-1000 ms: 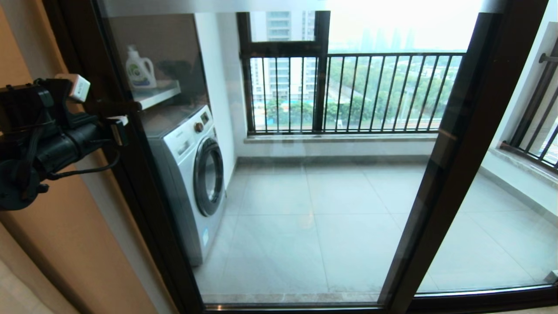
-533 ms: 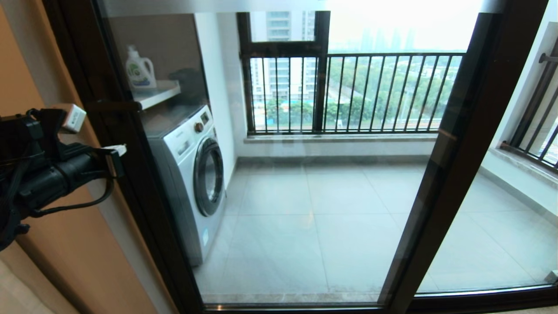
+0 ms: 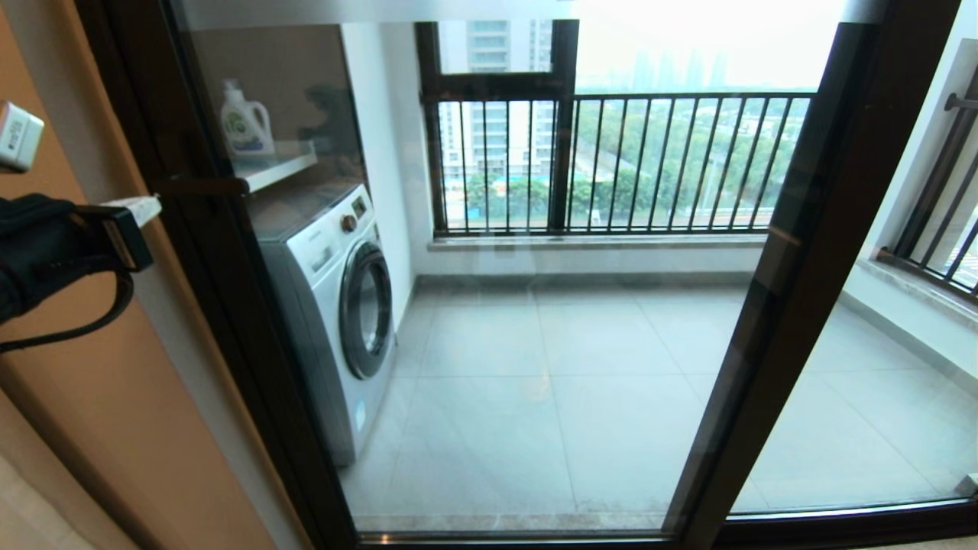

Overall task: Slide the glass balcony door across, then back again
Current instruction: Open the slid door

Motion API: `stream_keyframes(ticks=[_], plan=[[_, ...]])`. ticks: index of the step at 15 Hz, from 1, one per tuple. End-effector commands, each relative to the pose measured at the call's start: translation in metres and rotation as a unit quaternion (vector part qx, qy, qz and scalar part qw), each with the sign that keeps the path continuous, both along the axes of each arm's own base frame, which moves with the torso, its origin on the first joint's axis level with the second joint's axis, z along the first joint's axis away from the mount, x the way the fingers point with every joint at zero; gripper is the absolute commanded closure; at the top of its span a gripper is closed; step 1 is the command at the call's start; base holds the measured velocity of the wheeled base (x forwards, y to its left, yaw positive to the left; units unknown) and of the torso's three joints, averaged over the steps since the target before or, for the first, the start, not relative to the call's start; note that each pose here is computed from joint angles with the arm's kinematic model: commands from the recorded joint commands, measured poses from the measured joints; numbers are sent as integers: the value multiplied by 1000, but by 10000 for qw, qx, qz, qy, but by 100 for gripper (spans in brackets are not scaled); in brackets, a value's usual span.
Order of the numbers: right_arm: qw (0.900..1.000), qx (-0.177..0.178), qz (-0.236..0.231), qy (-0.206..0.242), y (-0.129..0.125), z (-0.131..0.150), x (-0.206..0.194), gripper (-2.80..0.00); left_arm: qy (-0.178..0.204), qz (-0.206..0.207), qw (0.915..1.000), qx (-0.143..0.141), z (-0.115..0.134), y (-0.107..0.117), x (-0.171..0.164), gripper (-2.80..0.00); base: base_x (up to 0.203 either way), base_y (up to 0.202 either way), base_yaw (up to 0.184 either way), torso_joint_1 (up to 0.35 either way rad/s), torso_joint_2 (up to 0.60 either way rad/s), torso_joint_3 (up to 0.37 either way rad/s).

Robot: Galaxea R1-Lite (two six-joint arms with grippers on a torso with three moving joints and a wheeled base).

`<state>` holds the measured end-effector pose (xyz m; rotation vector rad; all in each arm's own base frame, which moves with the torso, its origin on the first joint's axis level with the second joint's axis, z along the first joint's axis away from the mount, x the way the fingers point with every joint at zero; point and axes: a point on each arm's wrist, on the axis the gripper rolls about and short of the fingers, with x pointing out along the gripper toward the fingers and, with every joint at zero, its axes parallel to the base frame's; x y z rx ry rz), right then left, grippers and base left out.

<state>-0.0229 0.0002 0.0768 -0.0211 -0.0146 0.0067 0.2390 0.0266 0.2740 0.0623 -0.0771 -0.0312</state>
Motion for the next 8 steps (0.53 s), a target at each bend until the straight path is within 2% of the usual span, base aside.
stream_keyframes(ticks=[1,4,6,8], plan=[[10000,-2,4,26,0,-1,0,0,-359,-3,9993,51,30,0,-7,0,0,0,0,0,0,0],[10000,-2,2,26,0,-1,0,0,-342,-155,9993,58,57,-4,0,0,0,0,0,0,0,0],[10000,-2,4,26,0,-1,0,0,-147,-296,9994,34,53,-10,25,0,0,0,0,0,0,0],[10000,-2,-2,26,0,-1,0,0,125,-409,9991,16,38,-15,54,0,0,0,0,0,0,0]])
